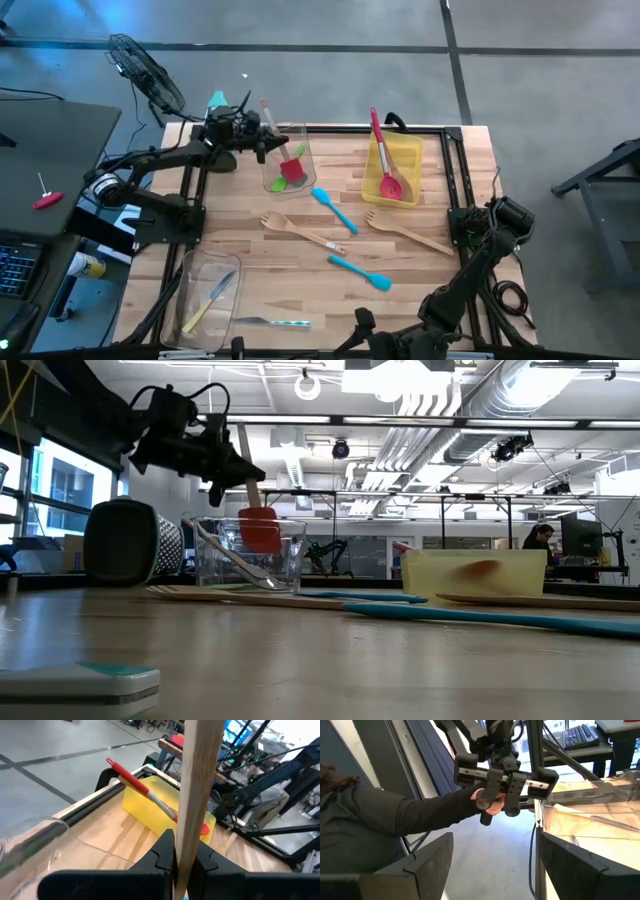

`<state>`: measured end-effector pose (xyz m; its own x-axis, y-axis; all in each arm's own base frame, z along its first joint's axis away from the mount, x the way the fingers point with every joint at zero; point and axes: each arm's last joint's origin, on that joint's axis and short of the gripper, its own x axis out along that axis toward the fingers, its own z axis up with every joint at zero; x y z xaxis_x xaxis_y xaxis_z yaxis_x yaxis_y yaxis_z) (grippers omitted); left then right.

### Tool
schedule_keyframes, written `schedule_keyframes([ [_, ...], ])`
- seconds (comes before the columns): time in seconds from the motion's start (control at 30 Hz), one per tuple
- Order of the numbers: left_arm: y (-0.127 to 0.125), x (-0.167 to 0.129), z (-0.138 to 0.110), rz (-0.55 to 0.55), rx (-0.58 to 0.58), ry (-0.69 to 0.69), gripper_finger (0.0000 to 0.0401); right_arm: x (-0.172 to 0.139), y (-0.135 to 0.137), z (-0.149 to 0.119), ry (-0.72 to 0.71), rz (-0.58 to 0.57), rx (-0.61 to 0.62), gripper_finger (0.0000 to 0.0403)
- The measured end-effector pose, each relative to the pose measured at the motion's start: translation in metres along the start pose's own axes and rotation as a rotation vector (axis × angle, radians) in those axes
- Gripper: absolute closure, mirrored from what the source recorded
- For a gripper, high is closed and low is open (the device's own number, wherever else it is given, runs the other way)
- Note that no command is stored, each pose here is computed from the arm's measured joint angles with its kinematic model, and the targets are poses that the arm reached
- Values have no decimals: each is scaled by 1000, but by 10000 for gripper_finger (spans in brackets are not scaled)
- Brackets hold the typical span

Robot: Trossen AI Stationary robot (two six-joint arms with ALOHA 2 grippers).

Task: Pick & Place Kitchen Items
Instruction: Put the orange spatula into the top transparent bin

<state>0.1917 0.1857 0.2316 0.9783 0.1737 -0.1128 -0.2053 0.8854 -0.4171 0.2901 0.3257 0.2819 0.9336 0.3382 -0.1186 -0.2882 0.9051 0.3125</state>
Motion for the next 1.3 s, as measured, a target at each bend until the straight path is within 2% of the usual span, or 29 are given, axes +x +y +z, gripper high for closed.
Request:
schedule_keyframes([
  [0.23,5,8,-20,-62,-95,49,389,1,-3,0,6,-10,-24,121],
  [0.77,22,38,-54,-56,-194,95,389,3,-7,-3,46,-29,-47,121],
  [1.07,26,41,-62,-55,-219,128,387,3,-8,-4,52,-32,-56,121],
  [1.3,27,39,-69,-63,-258,201,365,3,-8,-4,53,-32,-85,121],
])
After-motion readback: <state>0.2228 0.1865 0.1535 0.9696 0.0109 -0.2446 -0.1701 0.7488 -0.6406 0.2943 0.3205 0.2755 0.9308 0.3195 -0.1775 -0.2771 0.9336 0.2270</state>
